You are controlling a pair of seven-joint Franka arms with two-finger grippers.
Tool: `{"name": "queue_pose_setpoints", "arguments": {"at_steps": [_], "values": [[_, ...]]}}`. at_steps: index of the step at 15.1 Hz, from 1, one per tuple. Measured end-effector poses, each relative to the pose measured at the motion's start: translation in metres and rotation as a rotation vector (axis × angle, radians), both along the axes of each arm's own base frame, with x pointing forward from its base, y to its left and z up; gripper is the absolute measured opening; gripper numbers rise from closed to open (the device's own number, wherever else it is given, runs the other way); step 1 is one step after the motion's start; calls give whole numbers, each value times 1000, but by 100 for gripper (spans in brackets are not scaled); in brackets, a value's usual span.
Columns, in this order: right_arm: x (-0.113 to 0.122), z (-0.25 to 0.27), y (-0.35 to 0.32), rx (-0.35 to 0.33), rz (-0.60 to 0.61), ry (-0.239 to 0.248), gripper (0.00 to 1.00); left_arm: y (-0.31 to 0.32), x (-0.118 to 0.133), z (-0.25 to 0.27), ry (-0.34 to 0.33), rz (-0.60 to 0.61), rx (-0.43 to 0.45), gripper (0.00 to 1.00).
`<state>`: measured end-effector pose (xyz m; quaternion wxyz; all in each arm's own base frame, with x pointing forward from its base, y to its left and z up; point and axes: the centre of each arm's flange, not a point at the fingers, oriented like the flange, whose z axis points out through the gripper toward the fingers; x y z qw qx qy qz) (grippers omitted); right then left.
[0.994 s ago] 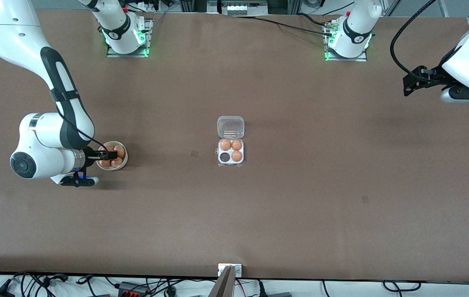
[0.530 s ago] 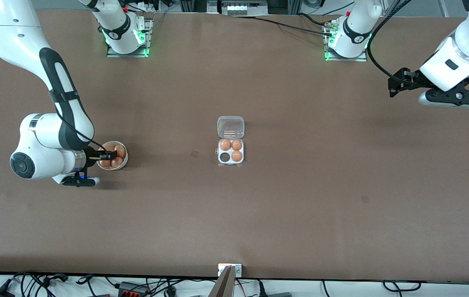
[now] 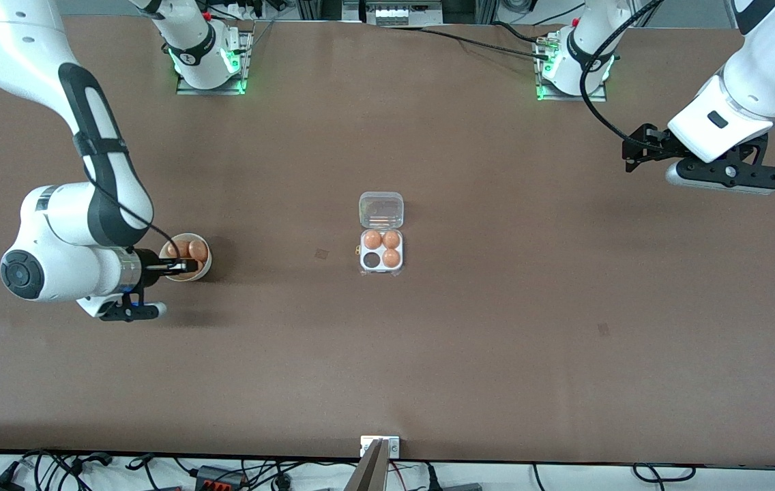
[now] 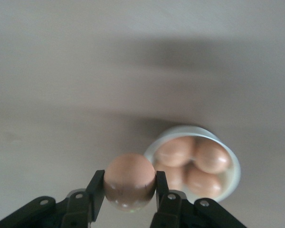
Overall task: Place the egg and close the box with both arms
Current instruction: 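Carry the egg with the right gripper over the clear carton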
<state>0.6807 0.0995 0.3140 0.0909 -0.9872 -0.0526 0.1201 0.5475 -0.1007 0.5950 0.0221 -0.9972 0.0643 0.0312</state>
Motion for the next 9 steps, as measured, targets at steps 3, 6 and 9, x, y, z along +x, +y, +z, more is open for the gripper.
{"name": "queue_pose_setpoints", "arguments": {"at_steps": [3, 6, 9], "values": [[-4, 20, 85, 38, 100, -74, 47, 3, 1, 2, -4, 5, -1, 100], [-23, 13, 166, 52, 194, -120, 47, 5, 2, 8, -17, 10, -3, 100], [-41, -1, 223, 64, 246, -150, 47, 8, 3, 13, -28, 15, -5, 100]]}}
